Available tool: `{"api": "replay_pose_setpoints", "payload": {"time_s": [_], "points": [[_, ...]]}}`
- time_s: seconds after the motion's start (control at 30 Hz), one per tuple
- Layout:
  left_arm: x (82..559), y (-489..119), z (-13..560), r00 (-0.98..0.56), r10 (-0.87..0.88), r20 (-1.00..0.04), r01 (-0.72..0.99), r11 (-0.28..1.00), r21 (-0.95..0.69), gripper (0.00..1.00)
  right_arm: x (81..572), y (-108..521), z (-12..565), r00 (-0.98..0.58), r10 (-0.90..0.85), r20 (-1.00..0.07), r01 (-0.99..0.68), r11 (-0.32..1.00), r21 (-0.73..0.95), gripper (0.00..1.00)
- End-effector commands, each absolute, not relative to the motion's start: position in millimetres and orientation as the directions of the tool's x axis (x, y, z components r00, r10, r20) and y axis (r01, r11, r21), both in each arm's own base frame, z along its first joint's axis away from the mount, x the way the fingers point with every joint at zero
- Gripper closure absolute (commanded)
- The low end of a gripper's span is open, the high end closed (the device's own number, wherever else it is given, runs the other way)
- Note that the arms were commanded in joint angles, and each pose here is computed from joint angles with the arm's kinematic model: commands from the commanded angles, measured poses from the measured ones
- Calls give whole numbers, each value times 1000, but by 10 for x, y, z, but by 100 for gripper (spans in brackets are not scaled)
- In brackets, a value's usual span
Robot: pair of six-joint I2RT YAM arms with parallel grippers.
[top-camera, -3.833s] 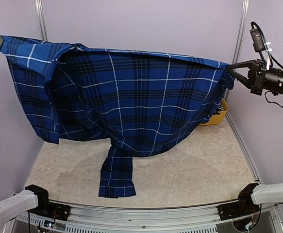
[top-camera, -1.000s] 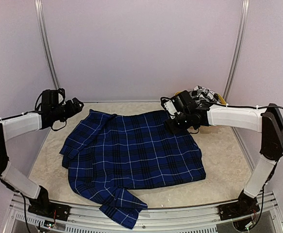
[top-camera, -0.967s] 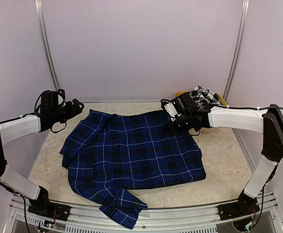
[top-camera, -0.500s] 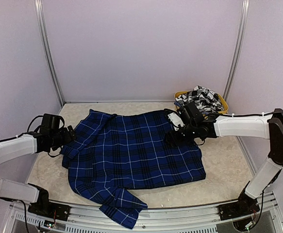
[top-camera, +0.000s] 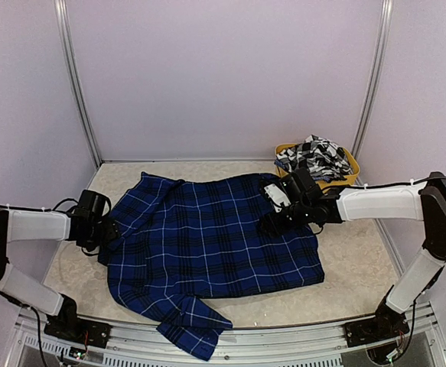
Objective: Fold and stack the long sleeve shirts
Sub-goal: Pick up the sleeve from the center of the board.
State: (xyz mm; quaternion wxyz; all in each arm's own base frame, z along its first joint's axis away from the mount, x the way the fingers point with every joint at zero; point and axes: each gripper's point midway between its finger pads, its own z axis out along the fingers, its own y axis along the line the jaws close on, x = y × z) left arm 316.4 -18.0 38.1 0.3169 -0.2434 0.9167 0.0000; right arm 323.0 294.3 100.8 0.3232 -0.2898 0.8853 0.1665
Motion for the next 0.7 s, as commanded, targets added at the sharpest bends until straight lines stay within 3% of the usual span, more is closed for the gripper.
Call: {"api": "replay_pose_setpoints", "payload": {"time_s": [0.0, 0.23, 0.4, 0.67], "points": [[3123, -173, 235, -696, -450, -559, -453, 880, -145, 29, 3183, 3017, 1017, -616, -396, -681, -634, 762, 131, 34], [3110, -187, 167, -704, -447, -552, -446, 883, -146, 50, 3182, 3021, 990, -619, -396, -678, -634, 761, 135, 35], [3134, -197, 208, -696, -447, -562, -439, 884, -159, 73, 3170, 3032, 957, -625, -396, -672, -635, 759, 144, 35], [3181, -220, 361, -683, -438, -585, -425, 889, -171, 75, 3164, 3033, 926, -632, -396, -666, -633, 760, 150, 35]]}}
